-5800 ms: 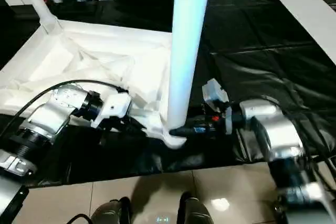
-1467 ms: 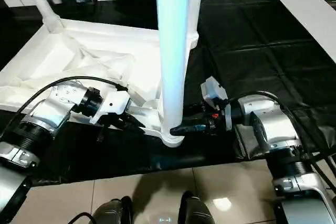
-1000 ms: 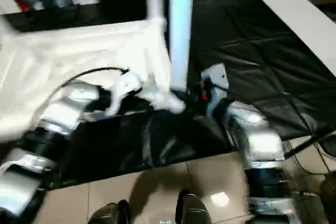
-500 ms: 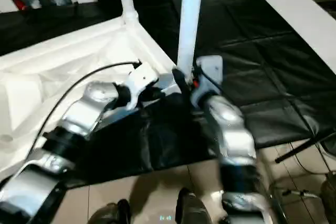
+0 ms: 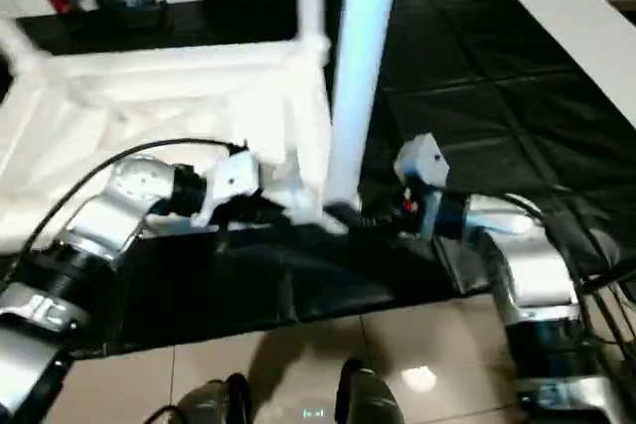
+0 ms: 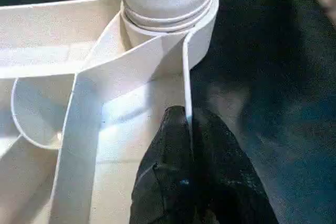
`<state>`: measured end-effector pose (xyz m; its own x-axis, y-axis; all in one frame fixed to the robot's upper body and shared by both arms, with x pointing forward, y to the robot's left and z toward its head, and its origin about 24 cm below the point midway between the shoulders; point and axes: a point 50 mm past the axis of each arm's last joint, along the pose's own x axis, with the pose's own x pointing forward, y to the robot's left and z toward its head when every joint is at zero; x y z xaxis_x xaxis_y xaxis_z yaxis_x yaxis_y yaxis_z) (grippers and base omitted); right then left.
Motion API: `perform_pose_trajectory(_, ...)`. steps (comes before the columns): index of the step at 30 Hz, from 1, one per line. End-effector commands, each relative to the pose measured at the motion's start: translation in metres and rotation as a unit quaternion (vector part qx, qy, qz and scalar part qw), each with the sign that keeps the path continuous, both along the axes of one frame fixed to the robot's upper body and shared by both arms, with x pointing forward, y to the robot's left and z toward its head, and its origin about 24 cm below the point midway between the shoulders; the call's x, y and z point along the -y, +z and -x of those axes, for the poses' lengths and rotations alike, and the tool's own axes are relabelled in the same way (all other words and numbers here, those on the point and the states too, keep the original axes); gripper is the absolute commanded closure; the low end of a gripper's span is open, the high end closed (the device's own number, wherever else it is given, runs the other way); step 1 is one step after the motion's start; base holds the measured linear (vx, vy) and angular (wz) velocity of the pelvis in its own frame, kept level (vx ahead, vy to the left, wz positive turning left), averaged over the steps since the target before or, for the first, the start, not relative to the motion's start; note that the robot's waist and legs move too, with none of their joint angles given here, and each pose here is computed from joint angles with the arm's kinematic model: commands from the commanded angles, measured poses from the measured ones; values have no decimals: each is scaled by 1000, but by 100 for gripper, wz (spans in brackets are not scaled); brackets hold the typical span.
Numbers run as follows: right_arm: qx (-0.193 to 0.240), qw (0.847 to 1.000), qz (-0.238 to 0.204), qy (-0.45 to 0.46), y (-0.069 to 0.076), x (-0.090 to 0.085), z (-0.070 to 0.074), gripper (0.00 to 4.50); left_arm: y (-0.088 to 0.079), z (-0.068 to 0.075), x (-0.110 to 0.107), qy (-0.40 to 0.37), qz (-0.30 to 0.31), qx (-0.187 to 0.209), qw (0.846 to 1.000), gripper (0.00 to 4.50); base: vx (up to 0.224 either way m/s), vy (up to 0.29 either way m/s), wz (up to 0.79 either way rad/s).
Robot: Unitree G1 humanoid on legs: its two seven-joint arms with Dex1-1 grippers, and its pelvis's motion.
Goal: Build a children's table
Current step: Rotate leg to tighten
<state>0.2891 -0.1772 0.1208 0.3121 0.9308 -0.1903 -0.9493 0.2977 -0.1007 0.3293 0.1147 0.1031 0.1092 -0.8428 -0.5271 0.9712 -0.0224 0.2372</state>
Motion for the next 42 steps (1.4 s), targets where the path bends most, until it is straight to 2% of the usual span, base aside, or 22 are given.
perform_pose_trajectory(1, -13, 997, 4, 73, 1, -6, 4, 76, 0, 4, 5, -57, -25, -3, 998, 450, 0, 0, 0)
perform_pose_trajectory(2, -20, 996, 6, 85, 1, -6, 5, 110, 0, 4, 5, -66, -28, -4, 997, 450, 0, 0, 0)
perform_pose_trajectory(5, -38, 992, 15, 117, 0, -6, 5, 113, 1, 6, 3, -91, -38, -10, 995, 450, 0, 0, 0)
perform_pose_trajectory(9, -63, 985, 32, 157, -4, -8, 0, 157, 1, 9, 3, -130, -48, -15, 990, 450, 0, 0, 0)
perform_pose_trajectory(13, -70, 981, 30, 178, -3, -13, -1, 198, 2, 9, 3, -136, -47, -15, 989, 450, 0, 0, 0)
perform_pose_trajectory(17, -75, 979, 29, 189, -4, -15, -1, 209, 1, 10, 2, -137, -46, -16, 989, 450, 0, 0, 0)
perform_pose_trajectory(18, -78, 978, 29, 193, -4, -15, -1, 233, 1, 10, 2, -138, -47, -16, 989, 450, 0, 0, 0)
perform_pose_trajectory(24, -92, 978, 12, 187, -6, -18, 2, 250, 1, 7, -1, -111, -33, -17, 993, 450, 0, 0, 0)
perform_pose_trajectory(27, -106, 984, -15, 140, -9, -26, 4, 251, 3, 1, 3, -48, -10, -16, 999, 450, 0, 0, 0)
perform_pose_trajectory(28, -93, 993, -19, 71, -14, -38, 2, 251, 4, -3, 8, 7, 7, -9, 1000, 450, 0, 0, 0)
perform_pose_trajectory(29, -93, 993, -19, 71, -14, -38, 2, 251, 4, -3, 8, 7, 7, -9, 1000, 450, 0, 0, 0)
perform_pose_trajectory(31, -88, 996, -27, 1, -18, -47, -3, 251, 5, -5, 14, 41, 20, -6, 999, 450, 0, 0, 0)
perform_pose_trajectory(32, -89, 990, -49, -94, -22, -62, -14, 251, 7, -8, 27, 91, 40, -1, 995, 450, 0, 0, 0)
perform_pose_trajectory(33, -89, 990, -49, -94, -22, -62, -14, 251, 7, -8, 27, 91, 40, -1, 995, 450, 0, 0, 0)
perform_pose_trajectory(34, -90, 985, -54, -133, -24, -69, -18, 252, 8, -10, 33, 110, 52, 0, 993, 450, 0, 0, 0)
perform_pose_trajectory(35, -89, 979, -58, -172, -25, -74, -23, 252, 10, -12, 40, 130, 64, 1, 989, 450, 0, 0, 0)
perform_pose_trajectory(36, -94, 966, -73, -228, -25, -84, -30, 253, 12, -16, 52, 162, 85, 5, 983, 450, 0, 0, 0)
perform_pose_trajectory(37, -94, 965, -74, -231, -24, -84, -31, 253, 12, -16, 52, 164, 87, 5, 983, 450, 0, 0, 0)
perform_pose_trajectory(39, -102, 945, -97, -296, -20, -102, -36, 253, 16, -20, 69, 209, 107, 11, 972, 450, 0, 0, 0)
perform_pose_trajectory(42, -97, 933, -116, -327, -15, -113, -39, 253, 19, -22, 80, 229, 117, 20, 966, 450, 0, 0, 0)
